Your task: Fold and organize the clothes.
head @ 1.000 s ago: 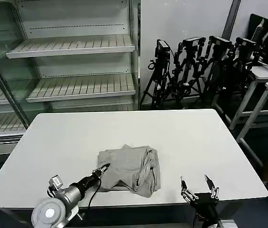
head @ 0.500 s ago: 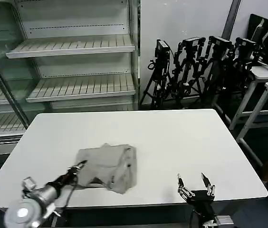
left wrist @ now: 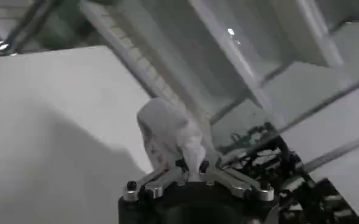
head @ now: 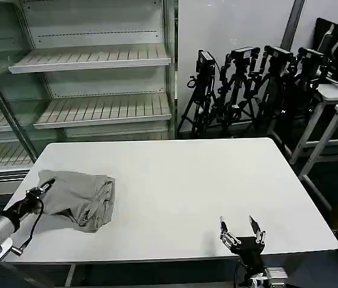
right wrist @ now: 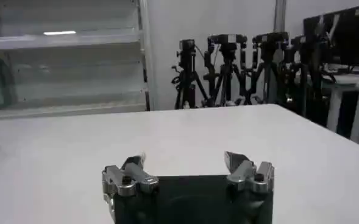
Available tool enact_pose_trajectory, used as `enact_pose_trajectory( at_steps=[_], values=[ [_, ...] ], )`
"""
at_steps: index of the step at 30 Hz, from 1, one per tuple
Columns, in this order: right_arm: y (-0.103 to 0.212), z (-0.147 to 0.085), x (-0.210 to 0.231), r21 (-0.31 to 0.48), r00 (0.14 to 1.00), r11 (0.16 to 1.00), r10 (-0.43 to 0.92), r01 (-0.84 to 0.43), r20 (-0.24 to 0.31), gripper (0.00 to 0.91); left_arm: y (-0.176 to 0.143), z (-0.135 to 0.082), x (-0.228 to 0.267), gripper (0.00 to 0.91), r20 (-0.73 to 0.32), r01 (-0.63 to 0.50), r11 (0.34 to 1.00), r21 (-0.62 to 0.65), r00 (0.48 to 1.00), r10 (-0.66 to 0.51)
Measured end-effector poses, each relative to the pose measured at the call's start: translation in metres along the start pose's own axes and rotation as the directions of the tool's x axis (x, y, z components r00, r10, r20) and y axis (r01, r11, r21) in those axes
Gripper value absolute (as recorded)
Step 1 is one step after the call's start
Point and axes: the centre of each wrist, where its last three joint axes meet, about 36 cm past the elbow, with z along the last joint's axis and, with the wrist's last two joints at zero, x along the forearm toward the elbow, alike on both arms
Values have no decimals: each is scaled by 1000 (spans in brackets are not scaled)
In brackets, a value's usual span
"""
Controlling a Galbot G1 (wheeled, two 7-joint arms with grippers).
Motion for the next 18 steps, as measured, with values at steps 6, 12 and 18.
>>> enact_pose_trajectory(
  at_steps=[6,12,18],
  values=[
    [2,3,2,0,1000,1000,17,-17,7,907,-27,47,-29,40,-48,-41,995,-95,998,36],
    [2,9,3,1,999,999,38,-38,1,907,-61,120,-70,40,-144,-99,983,-152,987,77],
    [2,13,0,-8,999,999,50,-50,2,907,-107,184,-106,40,-219,-177,968,-177,966,137]
  ],
)
